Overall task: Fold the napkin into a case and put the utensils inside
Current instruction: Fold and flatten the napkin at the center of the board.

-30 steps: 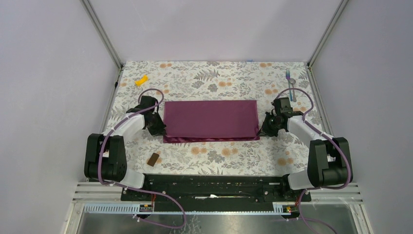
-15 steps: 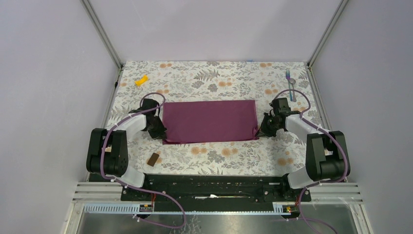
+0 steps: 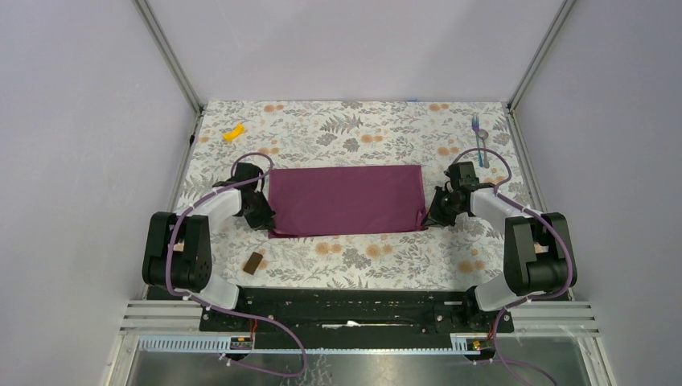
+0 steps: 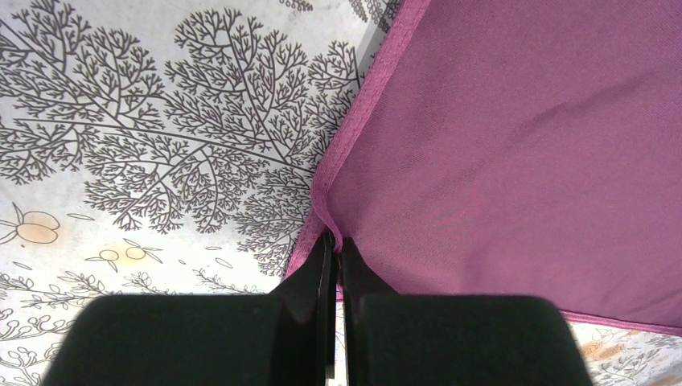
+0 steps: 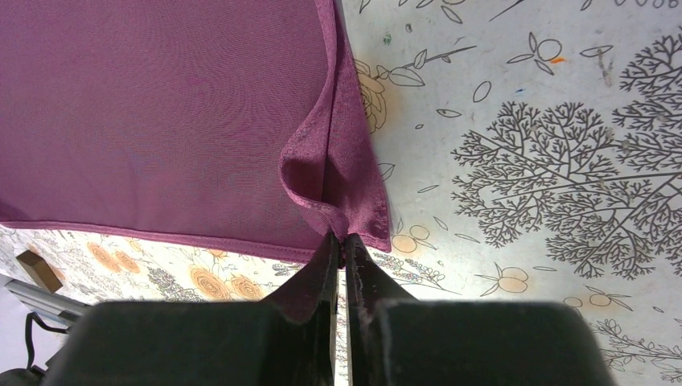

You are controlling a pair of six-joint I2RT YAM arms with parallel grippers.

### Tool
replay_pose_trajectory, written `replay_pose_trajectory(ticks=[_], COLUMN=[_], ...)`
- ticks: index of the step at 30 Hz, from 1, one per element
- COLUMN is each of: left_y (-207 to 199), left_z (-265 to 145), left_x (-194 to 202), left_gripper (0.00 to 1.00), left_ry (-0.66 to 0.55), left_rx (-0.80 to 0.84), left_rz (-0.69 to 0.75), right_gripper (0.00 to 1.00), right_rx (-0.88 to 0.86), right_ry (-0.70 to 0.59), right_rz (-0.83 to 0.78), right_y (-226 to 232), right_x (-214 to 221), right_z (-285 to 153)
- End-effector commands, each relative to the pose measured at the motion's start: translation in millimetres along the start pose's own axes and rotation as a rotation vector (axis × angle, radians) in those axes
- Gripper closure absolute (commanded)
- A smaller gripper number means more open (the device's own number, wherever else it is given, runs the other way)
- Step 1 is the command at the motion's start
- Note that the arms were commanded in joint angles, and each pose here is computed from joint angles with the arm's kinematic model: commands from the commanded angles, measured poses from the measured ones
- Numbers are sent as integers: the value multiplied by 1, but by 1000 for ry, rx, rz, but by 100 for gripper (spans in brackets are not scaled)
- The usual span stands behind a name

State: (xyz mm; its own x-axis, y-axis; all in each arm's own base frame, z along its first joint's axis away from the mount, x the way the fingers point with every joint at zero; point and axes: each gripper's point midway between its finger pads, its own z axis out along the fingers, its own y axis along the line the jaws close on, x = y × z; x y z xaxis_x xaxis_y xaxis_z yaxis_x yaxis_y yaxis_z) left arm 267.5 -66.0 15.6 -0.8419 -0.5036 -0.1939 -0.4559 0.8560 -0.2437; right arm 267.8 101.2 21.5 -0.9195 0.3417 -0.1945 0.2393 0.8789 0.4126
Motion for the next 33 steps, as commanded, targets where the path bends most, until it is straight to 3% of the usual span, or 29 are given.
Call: replay_pose_trajectory(ticks=[1, 21, 24, 26, 29, 33], left_y=[2, 2, 5, 6, 0, -18], left_z=[-8, -22, -30, -40, -63, -92], left_x=[-7, 1, 10, 12, 6, -5], left_gripper=[96, 94, 88, 74, 66, 58], left_ry=[-51, -24, 3, -10, -69, -118], left_rx=[-8, 1, -9, -11, 27, 100], left_rz=[16, 7, -15, -33, -52, -30], right_gripper=[93, 92, 81, 65, 48, 40], right_rx=[-13, -3, 47, 86, 87, 2], right_ry=[-30, -34, -19, -57, -153, -142], right_rz=[-15, 2, 36, 27, -28, -76], right_y=[4, 4, -2, -5, 0, 20], right_x=[-4, -3, 5, 6, -9, -16], right_z=[-7, -12, -25, -40, -60, -64])
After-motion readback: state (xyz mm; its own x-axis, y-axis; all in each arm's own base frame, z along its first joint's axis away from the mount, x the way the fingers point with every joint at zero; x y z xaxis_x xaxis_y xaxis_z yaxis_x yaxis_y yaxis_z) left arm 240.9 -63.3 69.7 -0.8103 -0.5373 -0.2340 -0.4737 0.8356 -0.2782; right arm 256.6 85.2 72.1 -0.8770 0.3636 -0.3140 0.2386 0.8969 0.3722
